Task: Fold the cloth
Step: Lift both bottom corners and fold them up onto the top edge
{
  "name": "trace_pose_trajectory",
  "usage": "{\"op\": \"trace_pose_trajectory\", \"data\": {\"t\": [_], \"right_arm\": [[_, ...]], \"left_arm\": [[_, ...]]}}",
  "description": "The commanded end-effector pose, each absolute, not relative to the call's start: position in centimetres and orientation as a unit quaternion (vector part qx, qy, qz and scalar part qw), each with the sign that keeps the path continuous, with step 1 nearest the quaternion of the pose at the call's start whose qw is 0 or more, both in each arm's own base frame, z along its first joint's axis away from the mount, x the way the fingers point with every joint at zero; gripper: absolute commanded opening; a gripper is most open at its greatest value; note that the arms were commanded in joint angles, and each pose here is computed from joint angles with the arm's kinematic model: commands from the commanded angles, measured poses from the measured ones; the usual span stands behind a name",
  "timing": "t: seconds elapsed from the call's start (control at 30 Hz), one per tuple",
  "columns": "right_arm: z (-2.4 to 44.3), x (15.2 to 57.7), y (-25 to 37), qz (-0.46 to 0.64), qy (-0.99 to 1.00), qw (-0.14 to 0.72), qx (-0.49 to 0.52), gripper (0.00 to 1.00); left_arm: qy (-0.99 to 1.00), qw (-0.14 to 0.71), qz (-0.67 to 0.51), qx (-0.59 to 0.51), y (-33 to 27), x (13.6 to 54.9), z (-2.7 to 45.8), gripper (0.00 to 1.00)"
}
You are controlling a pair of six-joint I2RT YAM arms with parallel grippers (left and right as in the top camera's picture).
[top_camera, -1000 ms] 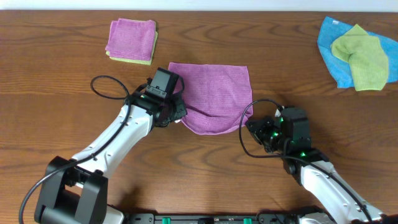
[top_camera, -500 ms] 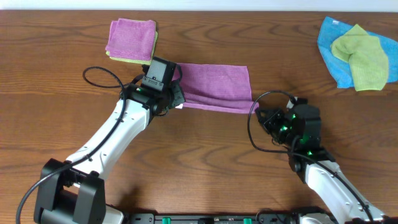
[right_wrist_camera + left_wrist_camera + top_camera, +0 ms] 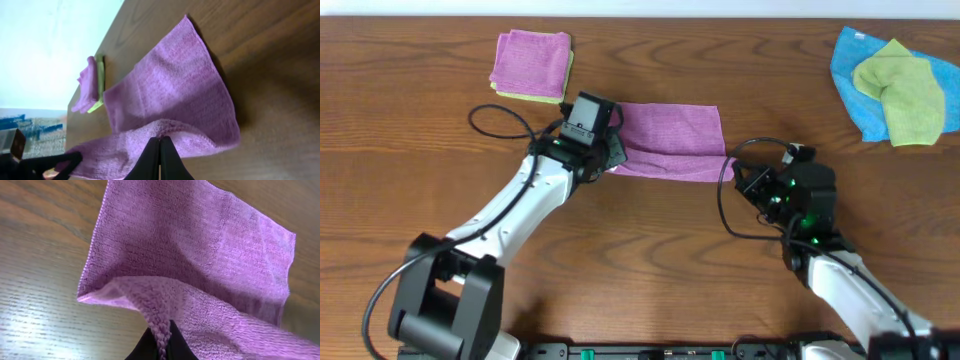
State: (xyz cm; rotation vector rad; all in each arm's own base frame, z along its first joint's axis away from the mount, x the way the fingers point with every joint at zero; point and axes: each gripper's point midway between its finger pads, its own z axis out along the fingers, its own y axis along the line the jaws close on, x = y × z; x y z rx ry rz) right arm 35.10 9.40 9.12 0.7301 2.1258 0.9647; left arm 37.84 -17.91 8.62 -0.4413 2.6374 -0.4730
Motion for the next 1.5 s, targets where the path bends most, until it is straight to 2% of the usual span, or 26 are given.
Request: {"op": "trace_pose_trajectory", "data": {"t": [0.0,0.37,0.73,1.0,1.3,1.4,1.47], "right_arm": [[8.8,36.4,10.2,0.364,0.826,0.337,0.268,0.02],[10.7,41.1,10.4,0.336,0.832,0.383,0.219,0.02],[8.1,42.2,9.1,0.289,0.844,0.393,0.224,0.02],[8.5,43.7,9.3,0.282,0.843,0.414,0.197,0.01],[7.7,46.1,9.7,0.279,0.846,0.410,0.194,0.02],[7.6,46.1,9.7,0.277,0.848,0.410,0.192,0.01],[7.5,46.1,9.5,0.270,0.850,0.413,0.186,0.02]], "left_arm": [[0.943,0.230,-0.179,-0.162,-18.2,38.8,9.7,0.06],[0.925,0.292,-0.165,-0.179,-17.3,41.6,10.5,0.06],[0.923,0.289,-0.152,-0.202,-17.4,43.2,6.8,0.05],[0.904,0.324,-0.152,-0.235,-15.8,45.2,7.4,0.06],[0.897,0.332,-0.139,-0.256,-14.2,45.8,7.4,0.05],[0.897,0.334,-0.134,-0.258,-14.0,45.8,7.4,0.08],[0.896,0.335,-0.133,-0.258,-13.9,45.9,7.3,0.14]]}}
